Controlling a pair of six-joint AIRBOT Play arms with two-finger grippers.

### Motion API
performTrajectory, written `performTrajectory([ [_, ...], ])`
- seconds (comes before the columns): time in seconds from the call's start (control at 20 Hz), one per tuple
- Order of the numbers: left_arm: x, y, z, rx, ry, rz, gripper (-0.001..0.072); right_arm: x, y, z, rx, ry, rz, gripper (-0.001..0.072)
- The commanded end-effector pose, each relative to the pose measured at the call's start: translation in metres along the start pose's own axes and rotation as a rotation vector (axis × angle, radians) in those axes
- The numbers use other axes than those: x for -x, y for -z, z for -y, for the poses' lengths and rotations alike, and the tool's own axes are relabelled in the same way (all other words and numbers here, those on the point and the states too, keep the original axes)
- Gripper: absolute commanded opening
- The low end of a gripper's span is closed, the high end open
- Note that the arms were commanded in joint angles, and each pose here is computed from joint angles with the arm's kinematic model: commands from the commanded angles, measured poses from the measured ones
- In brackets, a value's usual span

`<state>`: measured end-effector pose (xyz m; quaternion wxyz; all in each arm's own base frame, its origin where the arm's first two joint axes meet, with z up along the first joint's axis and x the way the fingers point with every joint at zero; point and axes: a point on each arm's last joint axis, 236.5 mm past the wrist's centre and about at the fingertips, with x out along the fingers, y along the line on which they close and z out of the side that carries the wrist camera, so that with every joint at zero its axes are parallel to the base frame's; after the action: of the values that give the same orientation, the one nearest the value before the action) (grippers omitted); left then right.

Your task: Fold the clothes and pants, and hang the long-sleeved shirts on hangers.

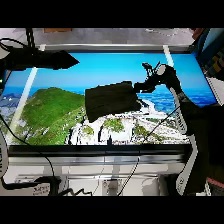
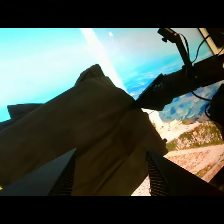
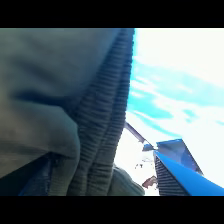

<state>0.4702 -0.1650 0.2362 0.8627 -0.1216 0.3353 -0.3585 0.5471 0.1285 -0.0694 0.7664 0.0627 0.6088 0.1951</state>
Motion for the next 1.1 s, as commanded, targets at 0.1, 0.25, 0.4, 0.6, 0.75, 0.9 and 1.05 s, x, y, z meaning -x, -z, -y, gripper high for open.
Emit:
performTrajectory([
  [0.1, 0.0, 0.007, 0.003, 0.001, 0.014, -0.031, 0.0471, -0.028, 0.017, -0.021, -0.097, -0.135, -0.067, 0.0691],
  [0.25, 0.0, 0.008, 0.003, 0.001, 0.015, -0.035, 0.0471, -0.04, 0.024, -0.052, -0.147, -0.301, -0.109, 0.0689],
  [0.4, 0.0, 0.011, 0.005, 0.001, 0.02, -0.047, 0.0471, -0.042, 0.03, -0.087, -0.168, -0.474, -0.144, 0.0685],
  [0.6, 0.0, 0.011, 0.005, 0.001, 0.021, -0.047, 0.0471, -0.052, 0.017, -0.116, -0.132, -0.509, -0.077, 0.0684],
  [0.75, 0.0, 0.01, 0.006, 0.003, 0.027, -0.044, 0.0472, -0.067, -0.007, -0.135, -0.115, -0.464, 0.037, 0.003],
  [0.9, 0.002, 0.01, 0.003, 0.006, 0.021, -0.041, 0.0471, -0.053, -0.025, -0.153, -0.077, -0.469, 0.105, 0.0025],
  [1.05, 0.009, 0.011, -0.002, 0.009, 0.013, -0.046, 0.0011, 0.002, -0.039, -0.143, -0.052, -0.468, 0.158, 0.0024],
])
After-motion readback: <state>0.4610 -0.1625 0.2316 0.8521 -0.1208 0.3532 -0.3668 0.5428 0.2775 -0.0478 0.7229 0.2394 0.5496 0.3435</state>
